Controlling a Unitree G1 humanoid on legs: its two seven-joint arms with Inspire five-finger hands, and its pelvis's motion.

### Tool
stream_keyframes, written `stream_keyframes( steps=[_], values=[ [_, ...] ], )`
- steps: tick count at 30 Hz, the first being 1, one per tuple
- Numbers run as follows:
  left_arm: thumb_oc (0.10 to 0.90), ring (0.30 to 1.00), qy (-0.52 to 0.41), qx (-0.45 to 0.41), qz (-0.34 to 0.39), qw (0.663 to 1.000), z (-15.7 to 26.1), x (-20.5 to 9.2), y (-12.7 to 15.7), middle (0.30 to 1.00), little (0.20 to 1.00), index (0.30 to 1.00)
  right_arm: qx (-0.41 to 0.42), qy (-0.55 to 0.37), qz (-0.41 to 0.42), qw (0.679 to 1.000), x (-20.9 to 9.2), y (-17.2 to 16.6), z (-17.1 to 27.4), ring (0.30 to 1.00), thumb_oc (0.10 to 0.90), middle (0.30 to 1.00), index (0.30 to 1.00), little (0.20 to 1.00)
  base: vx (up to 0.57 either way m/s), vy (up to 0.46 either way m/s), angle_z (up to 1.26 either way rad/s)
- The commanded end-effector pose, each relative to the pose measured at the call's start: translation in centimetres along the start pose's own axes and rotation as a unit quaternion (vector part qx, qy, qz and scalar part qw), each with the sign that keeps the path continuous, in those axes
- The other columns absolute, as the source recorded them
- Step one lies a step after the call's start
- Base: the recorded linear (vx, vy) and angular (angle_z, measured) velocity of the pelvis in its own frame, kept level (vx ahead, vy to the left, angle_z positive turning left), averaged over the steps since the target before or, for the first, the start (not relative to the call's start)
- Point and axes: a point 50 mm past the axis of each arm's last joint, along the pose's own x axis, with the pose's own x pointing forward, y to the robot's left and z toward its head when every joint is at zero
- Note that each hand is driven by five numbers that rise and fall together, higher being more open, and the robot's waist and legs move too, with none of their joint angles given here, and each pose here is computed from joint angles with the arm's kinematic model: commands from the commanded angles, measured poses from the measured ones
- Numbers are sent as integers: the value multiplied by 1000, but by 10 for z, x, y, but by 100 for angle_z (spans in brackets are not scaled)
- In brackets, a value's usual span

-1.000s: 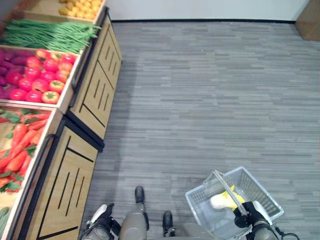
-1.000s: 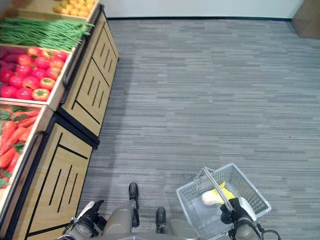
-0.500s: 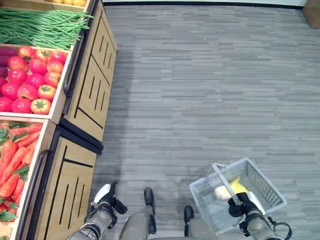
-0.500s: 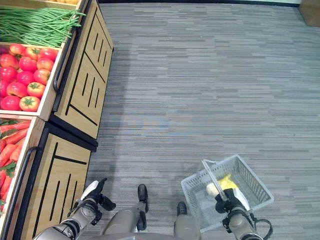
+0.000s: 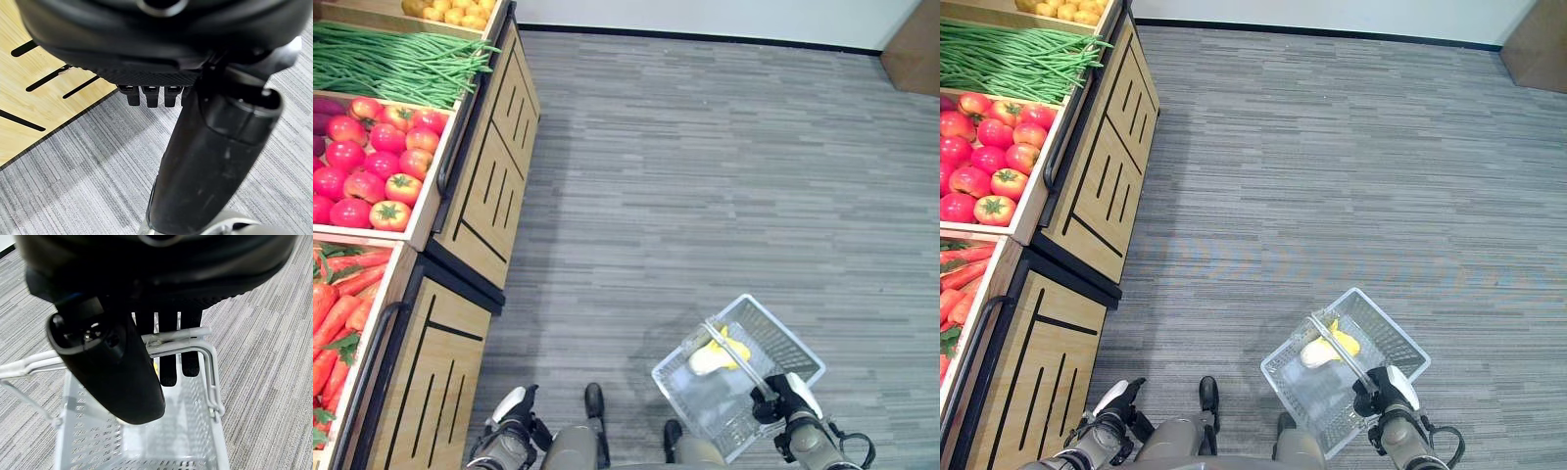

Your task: Get the vegetables into the basket

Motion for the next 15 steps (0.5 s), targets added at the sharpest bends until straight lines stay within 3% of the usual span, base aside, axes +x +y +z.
stream_keyframes(
  steps=[1, 15],
  values=[
    [900, 1000, -6, -13, 21, 1000, 2, 2, 11, 1000, 1000, 1000, 3, -35, -60, 998, 2, -34, 3, 300, 400, 300, 300, 300, 0, 0, 0],
    [900, 1000, -5, -11, 19, 1000, 1, 2, 13, 1000, 1000, 1000, 0, -38, -60, 997, 3, -35, 4, 300, 400, 300, 300, 300, 19, 3, -1]
  ],
)
